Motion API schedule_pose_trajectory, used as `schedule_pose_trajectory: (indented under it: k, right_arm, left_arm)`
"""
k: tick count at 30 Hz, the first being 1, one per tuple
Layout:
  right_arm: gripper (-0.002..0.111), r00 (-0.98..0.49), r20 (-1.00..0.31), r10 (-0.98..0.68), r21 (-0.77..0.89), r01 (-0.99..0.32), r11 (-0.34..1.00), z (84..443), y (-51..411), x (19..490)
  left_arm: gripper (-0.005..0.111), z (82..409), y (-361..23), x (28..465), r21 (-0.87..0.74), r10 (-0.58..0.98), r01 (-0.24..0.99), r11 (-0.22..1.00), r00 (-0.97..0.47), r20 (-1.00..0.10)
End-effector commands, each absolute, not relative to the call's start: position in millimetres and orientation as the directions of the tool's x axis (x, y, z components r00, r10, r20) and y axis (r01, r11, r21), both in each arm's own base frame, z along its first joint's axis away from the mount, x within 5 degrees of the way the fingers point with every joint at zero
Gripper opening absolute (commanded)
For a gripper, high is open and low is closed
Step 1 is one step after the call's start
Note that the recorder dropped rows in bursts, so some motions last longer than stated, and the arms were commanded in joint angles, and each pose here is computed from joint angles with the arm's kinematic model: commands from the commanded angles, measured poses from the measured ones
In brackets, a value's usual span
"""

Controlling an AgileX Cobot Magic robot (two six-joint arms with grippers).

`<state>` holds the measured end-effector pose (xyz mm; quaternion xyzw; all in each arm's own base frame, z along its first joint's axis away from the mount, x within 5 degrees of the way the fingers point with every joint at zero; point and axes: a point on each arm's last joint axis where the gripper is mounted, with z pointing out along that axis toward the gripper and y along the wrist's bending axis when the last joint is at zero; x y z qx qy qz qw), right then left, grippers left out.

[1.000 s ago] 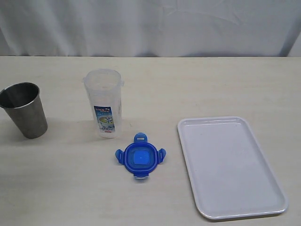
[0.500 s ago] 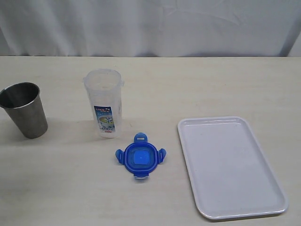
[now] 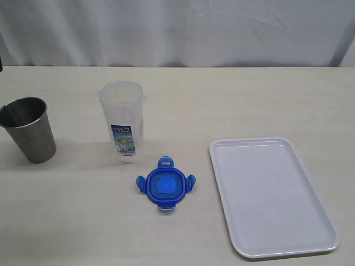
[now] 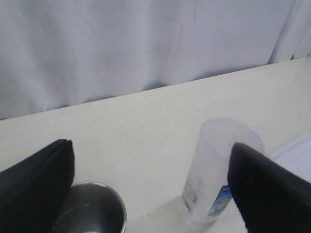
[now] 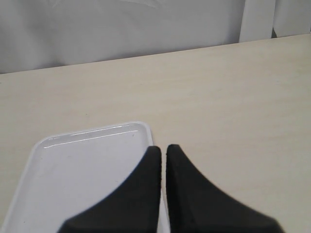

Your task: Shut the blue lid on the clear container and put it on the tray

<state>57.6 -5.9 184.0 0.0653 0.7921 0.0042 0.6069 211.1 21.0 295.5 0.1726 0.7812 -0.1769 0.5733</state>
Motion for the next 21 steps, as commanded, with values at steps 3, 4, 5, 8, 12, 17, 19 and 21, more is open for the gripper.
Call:
schedule_pose_trajectory:
  k: [3, 4, 5, 8, 12, 17, 19, 21]
  right_arm:
    - [0.004, -0.257, -0.96, 0.109, 0.087, 0.096, 0.992, 183, -6, 58]
    - [0.004, -0.257, -0.96, 0.109, 0.087, 0.096, 0.992, 183, -6, 58]
    - [0.004, -0.257, -0.96, 0.109, 0.087, 0.096, 0.992, 183, -6, 58]
    - [0.004, -0.257, -0.96, 0.109, 0.087, 0.096, 0.992, 183, -6, 58]
    - [0.004, -0.257, -0.96, 0.109, 0.087, 0.096, 0.992, 183, -6, 58]
    - [0.004, -0.257, -0.96, 0.109, 0.087, 0.096, 0.992, 183, -6, 58]
    - [0.004, -0.257, -0.96, 0.109, 0.087, 0.096, 0.992, 183, -6, 58]
    - [0.004, -0.257, -0.96, 0.109, 0.087, 0.096, 0.992, 183, -6, 58]
  left_arm:
    - [0.086, 314, 24, 188, -0.046, 0.062, 0.291, 0.956, -0.351, -0.934]
    - [0.086, 316, 26, 188, -0.041, 0.056, 0.267, 0.963, -0.347, -0.936]
    - [0.086, 317, 26, 188, -0.052, 0.038, 0.253, 0.966, -0.338, -0.94]
    - [0.086, 323, 24, 189, -0.093, -0.018, 0.254, 0.963, -0.283, -0.959]
    - [0.086, 326, 15, 186, -0.069, 0.021, 0.363, 0.929, -0.237, -0.971]
    - [0.086, 328, 12, 185, -0.052, 0.037, 0.407, 0.912, -0.21, -0.977]
    - [0.086, 326, 15, 186, -0.055, 0.035, 0.37, 0.928, -0.234, -0.972]
    - [0.086, 325, 17, 186, -0.076, 0.013, 0.336, 0.939, -0.255, -0.967]
